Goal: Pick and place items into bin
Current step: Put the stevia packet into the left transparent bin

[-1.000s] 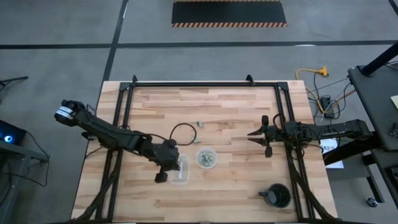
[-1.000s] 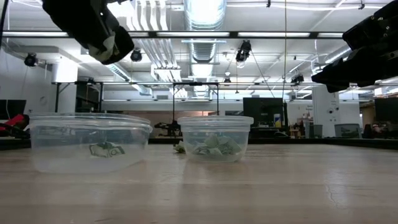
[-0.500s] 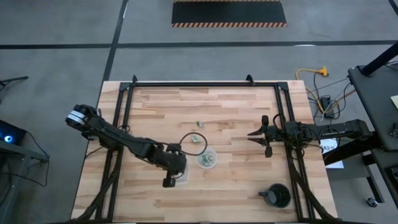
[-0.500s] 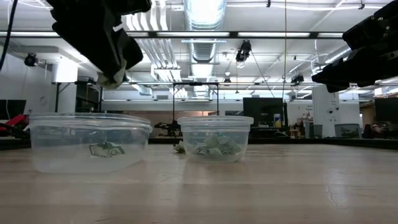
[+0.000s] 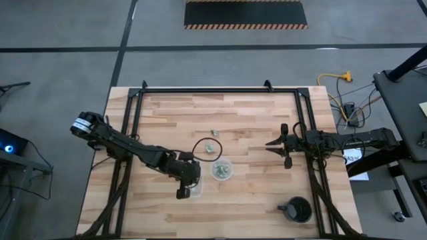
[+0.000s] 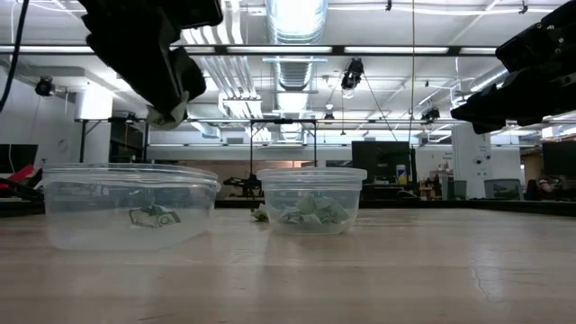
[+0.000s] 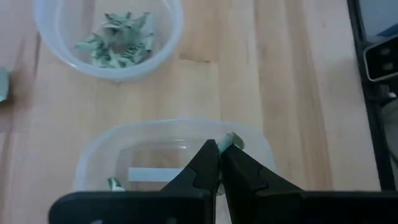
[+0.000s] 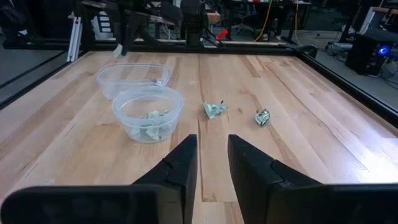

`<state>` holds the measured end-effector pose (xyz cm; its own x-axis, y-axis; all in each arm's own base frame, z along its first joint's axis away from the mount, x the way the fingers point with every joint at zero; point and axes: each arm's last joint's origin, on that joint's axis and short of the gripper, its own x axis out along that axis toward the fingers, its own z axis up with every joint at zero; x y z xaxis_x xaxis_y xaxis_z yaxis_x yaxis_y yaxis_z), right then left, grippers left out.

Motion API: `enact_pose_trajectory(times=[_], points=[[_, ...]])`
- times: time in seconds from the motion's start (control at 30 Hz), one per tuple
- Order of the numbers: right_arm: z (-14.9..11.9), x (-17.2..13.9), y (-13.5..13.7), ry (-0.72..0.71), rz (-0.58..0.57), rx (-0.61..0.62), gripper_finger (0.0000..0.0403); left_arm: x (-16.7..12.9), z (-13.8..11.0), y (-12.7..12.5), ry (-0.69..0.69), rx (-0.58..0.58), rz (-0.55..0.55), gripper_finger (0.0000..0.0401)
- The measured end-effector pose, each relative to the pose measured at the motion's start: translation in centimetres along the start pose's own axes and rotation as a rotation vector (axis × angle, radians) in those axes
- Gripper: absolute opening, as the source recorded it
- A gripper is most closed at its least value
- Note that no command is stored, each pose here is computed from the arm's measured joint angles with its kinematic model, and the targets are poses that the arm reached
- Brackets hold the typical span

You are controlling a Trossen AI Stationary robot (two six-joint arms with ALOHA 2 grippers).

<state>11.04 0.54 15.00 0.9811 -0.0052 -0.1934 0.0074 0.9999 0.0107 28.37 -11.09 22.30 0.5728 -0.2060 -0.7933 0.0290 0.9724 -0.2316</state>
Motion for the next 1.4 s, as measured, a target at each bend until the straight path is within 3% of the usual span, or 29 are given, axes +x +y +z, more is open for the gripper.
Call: enact_pose_trajectory(times=[0.2,0.6,0.9,1.13,1.4], points=[[0.0,0.0,0.0,0.000,0.000,-0.001,0.0086,0.0,-0.1,0.1,0.004,-0.001,0.002,0.0006],[0.0,0.0,0.0,0.000,0.000,0.000,0.0072,0.0,-0.1,0.1,0.000,-0.001,0.013,0.0103],[0.0,0.0,0.0,0.000,0.000,-0.001,0.0073,0.0,0.2,0.8,-0.044,-0.025,0.115,0.0140],[0.0,0.0,0.0,0.000,0.000,0.000,0.0083,0.4,0.8,3.3,-0.053,-0.023,0.208,0.0142],[0.0,0.0,0.0,0.000,-0.001,-0.001,0.0085,0.2,1.8,7.1,-0.079,-0.115,0.282,0.0142]])
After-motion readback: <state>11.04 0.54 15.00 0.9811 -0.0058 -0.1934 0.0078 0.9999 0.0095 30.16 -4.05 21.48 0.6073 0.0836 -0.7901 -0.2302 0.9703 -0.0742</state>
